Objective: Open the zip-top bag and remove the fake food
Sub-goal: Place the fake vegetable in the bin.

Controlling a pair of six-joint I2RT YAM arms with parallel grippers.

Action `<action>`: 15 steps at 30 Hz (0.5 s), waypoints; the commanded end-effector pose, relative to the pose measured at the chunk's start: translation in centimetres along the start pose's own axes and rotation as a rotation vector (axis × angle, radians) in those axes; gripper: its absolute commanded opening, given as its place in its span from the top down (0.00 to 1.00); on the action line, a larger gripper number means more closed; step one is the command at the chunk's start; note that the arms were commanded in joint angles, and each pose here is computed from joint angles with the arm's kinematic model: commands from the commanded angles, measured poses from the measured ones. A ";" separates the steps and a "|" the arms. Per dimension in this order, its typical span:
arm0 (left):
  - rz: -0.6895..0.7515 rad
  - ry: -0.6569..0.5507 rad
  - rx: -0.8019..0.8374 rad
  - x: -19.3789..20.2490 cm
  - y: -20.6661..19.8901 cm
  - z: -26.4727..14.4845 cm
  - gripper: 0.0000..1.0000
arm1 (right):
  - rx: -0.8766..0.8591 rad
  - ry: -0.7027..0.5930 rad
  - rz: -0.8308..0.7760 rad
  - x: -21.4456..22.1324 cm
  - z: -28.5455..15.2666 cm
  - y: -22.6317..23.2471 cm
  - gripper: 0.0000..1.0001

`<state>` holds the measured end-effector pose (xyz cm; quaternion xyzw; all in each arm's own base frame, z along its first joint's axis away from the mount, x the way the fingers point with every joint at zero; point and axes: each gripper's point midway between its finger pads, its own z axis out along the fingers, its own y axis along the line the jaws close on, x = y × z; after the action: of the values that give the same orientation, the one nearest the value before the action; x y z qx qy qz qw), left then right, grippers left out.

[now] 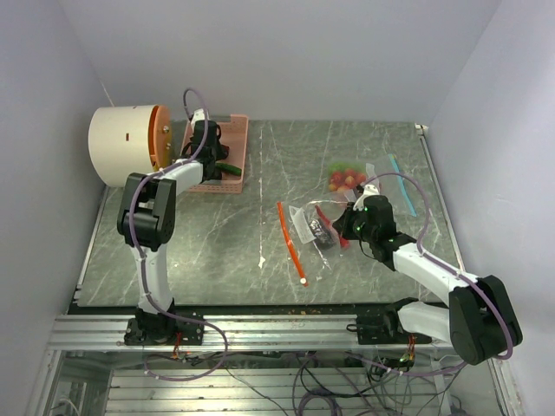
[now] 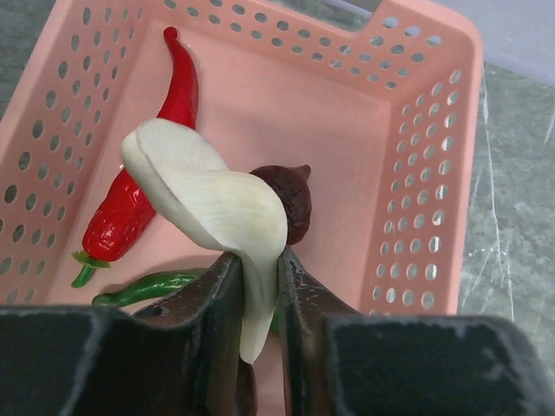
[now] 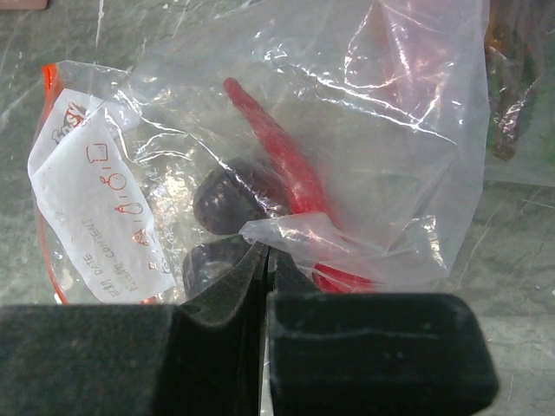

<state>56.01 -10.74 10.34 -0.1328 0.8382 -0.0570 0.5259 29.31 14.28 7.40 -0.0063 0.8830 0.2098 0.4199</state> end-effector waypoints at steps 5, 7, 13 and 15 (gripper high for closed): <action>-0.032 -0.061 -0.018 -2.3 0.3 -0.1 0.25 | 0.023 -0.014 -0.016 -0.7 0.1 -0.5 1.00; -0.044 -0.077 -0.006 -2.5 0.3 -0.8 0.07 | 0.017 -0.013 -0.014 -0.7 0.2 -0.4 1.00; -0.050 -0.091 0.058 -2.6 -0.2 -4.0 0.05 | 0.006 -0.017 -0.009 -0.9 0.1 -0.1 1.00; -0.032 -0.107 0.062 -2.1 -0.4 -5.7 0.06 | 0.006 -0.023 -0.009 -1.0 0.0 -0.1 1.00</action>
<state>53.49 -10.02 11.23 -0.1416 0.8315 -0.0635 0.5335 29.38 14.13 7.17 -0.0061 0.8847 0.2067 0.4177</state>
